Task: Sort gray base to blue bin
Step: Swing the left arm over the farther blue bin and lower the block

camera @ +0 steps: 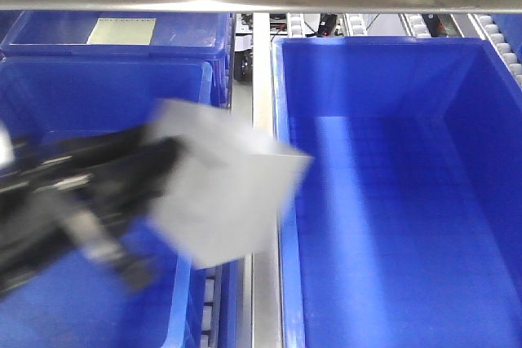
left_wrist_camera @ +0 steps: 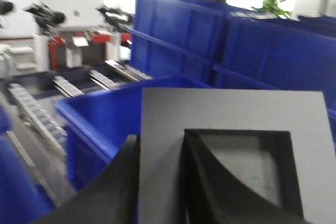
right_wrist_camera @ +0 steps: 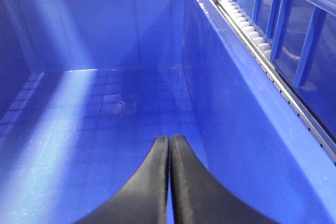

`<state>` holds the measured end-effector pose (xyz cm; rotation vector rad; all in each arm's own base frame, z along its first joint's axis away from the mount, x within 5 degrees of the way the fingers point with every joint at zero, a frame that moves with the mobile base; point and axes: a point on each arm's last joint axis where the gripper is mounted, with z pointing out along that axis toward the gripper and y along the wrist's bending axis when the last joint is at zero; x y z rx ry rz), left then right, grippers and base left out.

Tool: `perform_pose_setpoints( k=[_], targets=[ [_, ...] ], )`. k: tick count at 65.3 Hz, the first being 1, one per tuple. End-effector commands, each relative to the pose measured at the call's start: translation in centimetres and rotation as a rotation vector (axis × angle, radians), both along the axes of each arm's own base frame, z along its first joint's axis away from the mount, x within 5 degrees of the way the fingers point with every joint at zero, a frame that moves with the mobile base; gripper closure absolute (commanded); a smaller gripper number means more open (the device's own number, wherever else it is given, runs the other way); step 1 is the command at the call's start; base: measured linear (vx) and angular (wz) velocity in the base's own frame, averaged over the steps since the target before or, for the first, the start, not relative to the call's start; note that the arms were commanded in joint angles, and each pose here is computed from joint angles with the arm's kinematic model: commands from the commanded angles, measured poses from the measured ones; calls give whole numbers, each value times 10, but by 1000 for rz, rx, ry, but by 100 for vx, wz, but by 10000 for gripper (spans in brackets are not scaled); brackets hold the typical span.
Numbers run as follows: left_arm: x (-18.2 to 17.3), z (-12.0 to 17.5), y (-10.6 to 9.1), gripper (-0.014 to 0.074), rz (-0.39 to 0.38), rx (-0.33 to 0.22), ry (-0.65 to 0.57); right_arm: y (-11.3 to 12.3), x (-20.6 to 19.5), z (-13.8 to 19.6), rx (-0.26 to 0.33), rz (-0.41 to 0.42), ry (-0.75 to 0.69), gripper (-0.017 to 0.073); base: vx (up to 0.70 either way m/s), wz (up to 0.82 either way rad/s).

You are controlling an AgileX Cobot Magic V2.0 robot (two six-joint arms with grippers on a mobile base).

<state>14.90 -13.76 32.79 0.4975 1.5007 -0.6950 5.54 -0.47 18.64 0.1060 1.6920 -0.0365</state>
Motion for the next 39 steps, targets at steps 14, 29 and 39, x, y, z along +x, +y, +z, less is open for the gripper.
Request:
perform_pose_setpoints(
  k=[14,29,39],
  targets=[
    [34,23,-91,600,-159,-72,-22,0,0,4,-19,0,-51,564,0,0],
    [44,26,-141,600,-228,-46,2,0,0,4,-19,0,-51,564,0,0],
    [53,20,-176,600,-256,27,62,0,0,4,-19,0,-51,564,0,0]
  ],
)
